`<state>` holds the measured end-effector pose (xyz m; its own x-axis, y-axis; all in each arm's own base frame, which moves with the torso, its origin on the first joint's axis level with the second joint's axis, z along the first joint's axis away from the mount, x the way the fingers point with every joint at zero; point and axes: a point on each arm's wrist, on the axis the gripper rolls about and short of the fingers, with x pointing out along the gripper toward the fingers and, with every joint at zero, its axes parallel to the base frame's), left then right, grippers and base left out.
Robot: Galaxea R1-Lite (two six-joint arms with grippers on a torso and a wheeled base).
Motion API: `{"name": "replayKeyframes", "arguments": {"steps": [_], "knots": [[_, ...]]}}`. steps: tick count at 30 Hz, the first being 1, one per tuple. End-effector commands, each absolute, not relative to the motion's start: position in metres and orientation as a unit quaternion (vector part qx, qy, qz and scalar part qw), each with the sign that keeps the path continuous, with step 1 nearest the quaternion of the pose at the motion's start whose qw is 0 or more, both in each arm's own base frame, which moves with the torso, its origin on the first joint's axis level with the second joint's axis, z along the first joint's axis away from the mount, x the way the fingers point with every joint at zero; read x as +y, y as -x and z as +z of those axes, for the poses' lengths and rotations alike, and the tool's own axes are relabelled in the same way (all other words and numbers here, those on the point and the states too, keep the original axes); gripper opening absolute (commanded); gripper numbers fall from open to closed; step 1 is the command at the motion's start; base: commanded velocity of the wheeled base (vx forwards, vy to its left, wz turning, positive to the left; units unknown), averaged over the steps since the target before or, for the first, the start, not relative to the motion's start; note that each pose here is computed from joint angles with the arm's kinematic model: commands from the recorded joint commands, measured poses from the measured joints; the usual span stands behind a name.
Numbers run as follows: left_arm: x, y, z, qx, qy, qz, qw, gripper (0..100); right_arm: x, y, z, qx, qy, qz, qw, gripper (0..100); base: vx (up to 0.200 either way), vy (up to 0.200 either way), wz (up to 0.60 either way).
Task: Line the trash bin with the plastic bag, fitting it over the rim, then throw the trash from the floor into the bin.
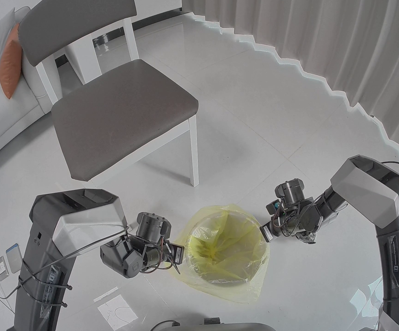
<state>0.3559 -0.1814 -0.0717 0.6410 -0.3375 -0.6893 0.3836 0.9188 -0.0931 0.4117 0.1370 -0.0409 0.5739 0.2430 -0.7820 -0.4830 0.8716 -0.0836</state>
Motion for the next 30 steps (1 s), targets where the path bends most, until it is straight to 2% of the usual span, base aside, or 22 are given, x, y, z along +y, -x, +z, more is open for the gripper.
{"name": "replayKeyframes", "arguments": {"steps": [1,10,19,24,25,27,28,30], "knots": [[-0.18,-0.354,-0.071,0.376,-0.034,-0.2,0.904,0,0.137,-0.412,-0.043,0.418,0.147,0.208,0.872,0,0.0,0.0,0.0],[-0.175,-0.342,-0.071,0.388,-0.036,-0.2,0.899,0,0.121,-0.408,-0.038,0.426,0.155,0.2,0.869,0,0.0,0.0,0.0],[-0.178,-0.34,-0.068,0.365,-0.03,-0.204,0.908,0,0.111,-0.402,-0.033,0.43,0.158,0.194,0.868,0,0.0,0.0,0.0],[-0.171,-0.338,-0.067,0.356,-0.024,-0.199,0.912,0,0.102,-0.392,-0.013,0.422,0.155,0.189,0.873,0,0.0,0.0,0.0],[-0.171,-0.337,-0.068,0.355,-0.023,-0.199,0.913,0,0.1,-0.391,-0.01,0.42,0.154,0.189,0.874,100,0.0,0.0,0.0],[-0.171,-0.337,-0.069,0.355,-0.023,-0.199,0.913,0,0.1,-0.388,-0.008,0.42,0.154,0.188,0.874,100,0.0,0.0,0.0],[-0.171,-0.337,-0.069,0.355,-0.023,-0.199,0.913,100,0.1,-0.388,-0.007,0.42,0.154,0.188,0.875,100,0.0,0.0,0.0],[-0.171,-0.337,-0.07,0.355,-0.022,-0.198,0.913,100,0.099,-0.384,0.006,0.409,0.154,0.188,0.879,100,0.0,0.0,0.0]]}}
